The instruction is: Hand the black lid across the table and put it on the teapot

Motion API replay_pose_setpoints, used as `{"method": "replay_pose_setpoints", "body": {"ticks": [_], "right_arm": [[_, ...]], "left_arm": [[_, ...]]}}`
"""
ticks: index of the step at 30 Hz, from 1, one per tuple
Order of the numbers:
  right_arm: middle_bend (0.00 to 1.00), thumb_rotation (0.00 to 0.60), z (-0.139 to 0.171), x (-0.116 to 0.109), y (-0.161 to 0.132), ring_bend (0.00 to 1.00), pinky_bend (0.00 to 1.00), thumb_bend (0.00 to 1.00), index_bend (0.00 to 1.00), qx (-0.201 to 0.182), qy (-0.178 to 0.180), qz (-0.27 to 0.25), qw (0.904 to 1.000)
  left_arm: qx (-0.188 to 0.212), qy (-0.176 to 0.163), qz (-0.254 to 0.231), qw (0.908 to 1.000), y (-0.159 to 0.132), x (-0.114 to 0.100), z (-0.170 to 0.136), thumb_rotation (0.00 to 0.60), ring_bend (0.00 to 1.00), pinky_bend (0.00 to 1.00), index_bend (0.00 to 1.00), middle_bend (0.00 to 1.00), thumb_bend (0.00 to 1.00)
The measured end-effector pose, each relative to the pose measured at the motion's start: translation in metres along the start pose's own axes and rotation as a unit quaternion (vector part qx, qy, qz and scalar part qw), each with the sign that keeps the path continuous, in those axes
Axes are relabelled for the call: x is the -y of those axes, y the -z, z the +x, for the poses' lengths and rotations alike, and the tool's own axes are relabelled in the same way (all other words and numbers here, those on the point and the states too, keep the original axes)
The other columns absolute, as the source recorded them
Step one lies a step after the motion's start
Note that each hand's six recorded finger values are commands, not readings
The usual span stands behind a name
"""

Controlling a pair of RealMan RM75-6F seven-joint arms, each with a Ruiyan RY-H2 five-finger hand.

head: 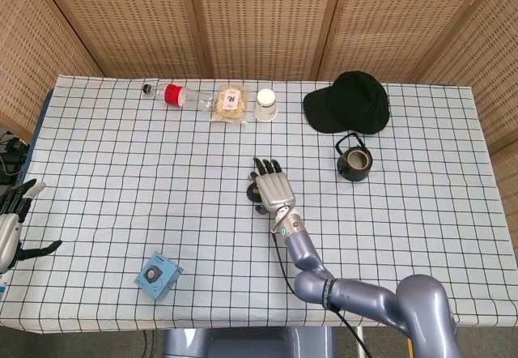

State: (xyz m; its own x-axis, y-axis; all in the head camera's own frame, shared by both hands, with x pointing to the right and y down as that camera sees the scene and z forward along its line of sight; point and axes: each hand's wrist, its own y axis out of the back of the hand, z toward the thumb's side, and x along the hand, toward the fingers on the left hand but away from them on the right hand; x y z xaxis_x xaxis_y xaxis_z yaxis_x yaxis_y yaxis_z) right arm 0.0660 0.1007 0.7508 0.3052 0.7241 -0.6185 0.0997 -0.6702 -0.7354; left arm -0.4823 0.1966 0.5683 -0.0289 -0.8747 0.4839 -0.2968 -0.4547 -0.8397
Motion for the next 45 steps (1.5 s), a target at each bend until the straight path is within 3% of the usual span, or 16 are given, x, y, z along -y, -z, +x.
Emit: {"method": "replay_pose_setpoints", "body": {"ticks": [18,31,37,45], "right_arm": [[0.06,0.6,-0.006,0.011,0.003,0.0,0.0,0.48,0.37,0.008,-0.017,0.012,0.9997],[0.07,0.6,0.002,0.007,0.003,0.0,0.0,0.49,0.41,0.003,-0.007,0.014,0.9999],[0.07,0.6,0.009,-0.004,0.006,0.0,0.0,0.49,0.42,0.002,0.007,0.013,0.9999],[0.07,0.6,0.027,-0.052,0.033,0.0,0.0,0.49,0.42,0.012,0.058,0.021,0.998]], "left_arm": [[0.0,0.006,-0.004,1.0,0.001,0.001,0.001,0.6,0.0,0.0,0.0,0.0,0.09],[0.004,0.006,-0.008,0.9999,-0.001,0.0,-0.001,0.6,0.0,0.0,0.0,0.0,0.09],[0.005,0.005,-0.007,1.0,-0.001,-0.001,-0.002,0.6,0.0,0.0,0.0,0.0,0.09],[0.011,0.001,0.001,0.9999,-0.006,0.0,-0.005,0.6,0.0,0.0,0.0,0.0,0.09]]}}
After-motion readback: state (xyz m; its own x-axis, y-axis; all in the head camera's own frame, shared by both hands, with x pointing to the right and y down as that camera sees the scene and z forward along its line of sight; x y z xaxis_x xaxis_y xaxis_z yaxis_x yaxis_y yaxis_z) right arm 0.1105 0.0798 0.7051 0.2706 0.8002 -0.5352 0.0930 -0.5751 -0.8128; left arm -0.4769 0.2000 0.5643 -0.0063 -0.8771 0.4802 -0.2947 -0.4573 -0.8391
